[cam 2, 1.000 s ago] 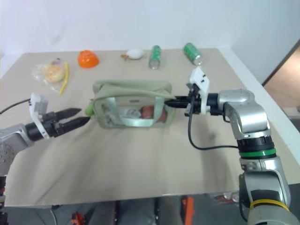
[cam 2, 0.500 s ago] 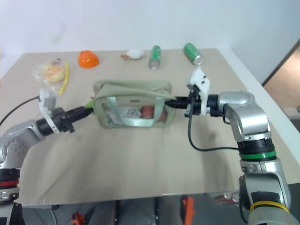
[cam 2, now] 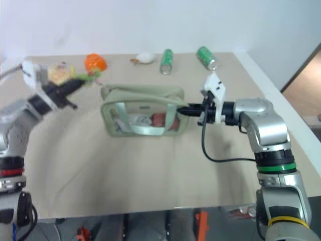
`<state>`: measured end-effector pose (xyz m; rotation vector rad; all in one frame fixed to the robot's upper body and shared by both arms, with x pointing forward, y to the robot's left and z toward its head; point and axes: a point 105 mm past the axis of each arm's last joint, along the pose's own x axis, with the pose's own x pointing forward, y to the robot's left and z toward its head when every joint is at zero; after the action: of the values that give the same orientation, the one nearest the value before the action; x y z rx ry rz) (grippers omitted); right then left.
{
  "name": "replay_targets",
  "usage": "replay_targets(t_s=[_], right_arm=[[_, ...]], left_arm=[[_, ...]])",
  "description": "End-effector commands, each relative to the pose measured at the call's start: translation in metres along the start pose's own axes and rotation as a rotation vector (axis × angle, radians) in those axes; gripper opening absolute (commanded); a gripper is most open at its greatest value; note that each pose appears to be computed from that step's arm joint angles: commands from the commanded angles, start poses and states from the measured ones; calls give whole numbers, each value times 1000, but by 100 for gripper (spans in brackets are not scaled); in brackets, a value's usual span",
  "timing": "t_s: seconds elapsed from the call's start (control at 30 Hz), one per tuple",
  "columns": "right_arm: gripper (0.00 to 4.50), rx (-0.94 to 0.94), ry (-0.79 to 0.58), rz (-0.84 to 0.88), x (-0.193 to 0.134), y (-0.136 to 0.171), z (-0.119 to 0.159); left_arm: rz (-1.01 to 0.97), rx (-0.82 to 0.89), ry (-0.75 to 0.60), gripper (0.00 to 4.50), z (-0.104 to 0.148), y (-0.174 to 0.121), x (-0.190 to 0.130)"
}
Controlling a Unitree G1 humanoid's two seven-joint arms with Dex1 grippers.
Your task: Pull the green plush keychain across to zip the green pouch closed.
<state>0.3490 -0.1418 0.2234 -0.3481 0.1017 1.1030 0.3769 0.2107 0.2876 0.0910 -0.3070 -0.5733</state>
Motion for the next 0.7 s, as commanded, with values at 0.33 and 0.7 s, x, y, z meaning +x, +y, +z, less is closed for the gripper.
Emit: replay_targets(t_s=[0.33,0.7], right_arm=[[0,-21,-27,-27,-6,3,7],[0,-17,-29,-39,-6,3,7]], left_arm=[[-527,254,8,4,10,-115,39],[-446,263,51,173,6,-92,44]])
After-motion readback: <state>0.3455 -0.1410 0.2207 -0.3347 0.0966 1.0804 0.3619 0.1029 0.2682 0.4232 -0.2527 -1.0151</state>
